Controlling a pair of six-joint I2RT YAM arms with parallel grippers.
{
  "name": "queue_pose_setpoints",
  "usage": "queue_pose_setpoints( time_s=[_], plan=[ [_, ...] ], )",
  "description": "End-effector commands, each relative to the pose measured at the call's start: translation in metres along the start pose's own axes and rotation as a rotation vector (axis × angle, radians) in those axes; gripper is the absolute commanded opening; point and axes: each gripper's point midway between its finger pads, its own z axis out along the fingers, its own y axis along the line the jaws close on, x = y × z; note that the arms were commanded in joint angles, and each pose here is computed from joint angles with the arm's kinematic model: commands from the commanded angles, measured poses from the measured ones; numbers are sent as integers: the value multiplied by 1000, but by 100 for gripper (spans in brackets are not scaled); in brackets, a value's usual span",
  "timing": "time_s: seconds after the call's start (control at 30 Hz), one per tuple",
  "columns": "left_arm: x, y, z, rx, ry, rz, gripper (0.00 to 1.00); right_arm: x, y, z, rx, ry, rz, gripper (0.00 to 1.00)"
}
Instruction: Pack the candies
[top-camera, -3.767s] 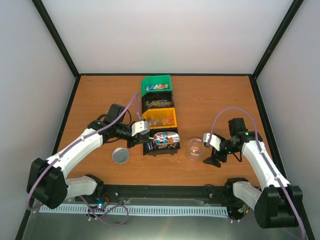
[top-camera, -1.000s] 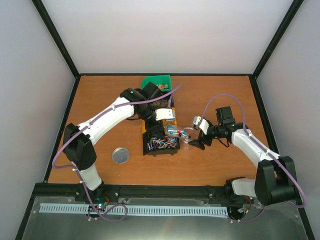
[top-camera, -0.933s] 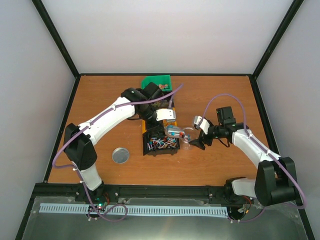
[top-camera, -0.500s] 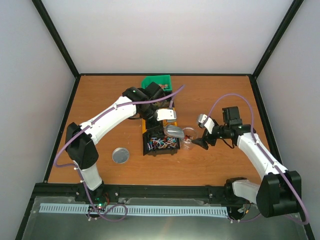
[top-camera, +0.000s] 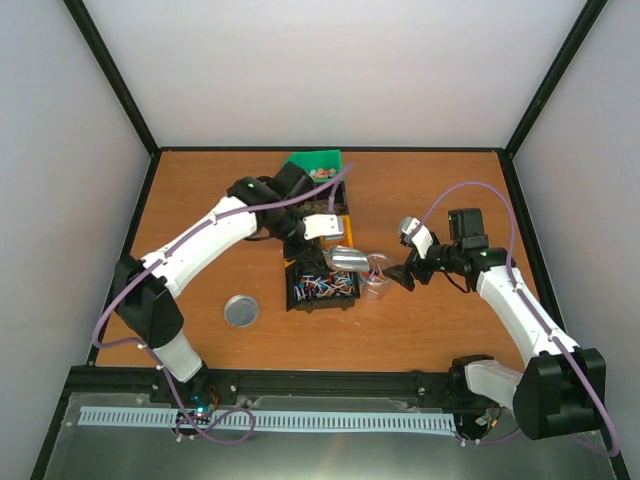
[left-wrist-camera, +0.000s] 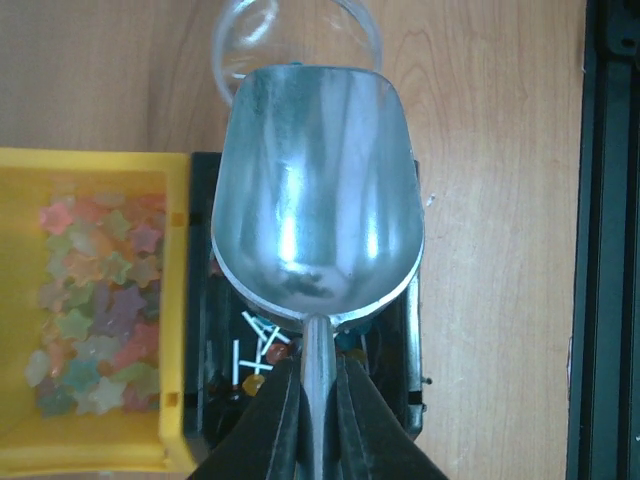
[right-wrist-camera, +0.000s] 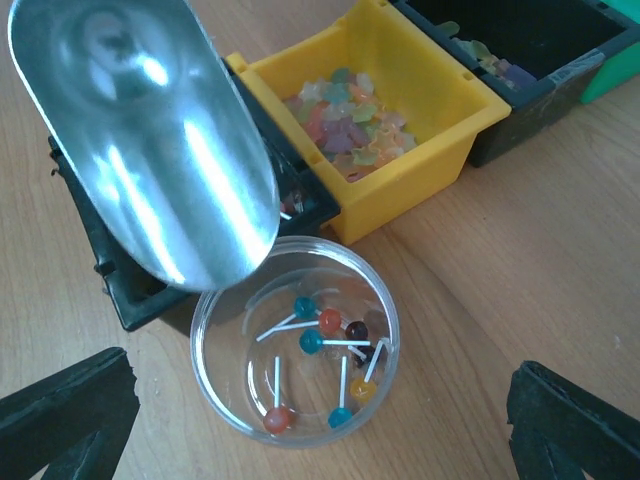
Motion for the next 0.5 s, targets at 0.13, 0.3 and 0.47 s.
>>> queue_pose_setpoints(
  time_s=[0.13,0.3,0.47],
  plan=[
    [10,36,-53,-69,-106,-51,1,-50,-38,-8,81,-97,157,100],
    [49,54,-72,-109,6,-50,1,-62,-65,9,80,-45,294,98],
    [88,76,-79,-175,201,-22,1,-69,-77,28,61,-1,357,96]
  ],
)
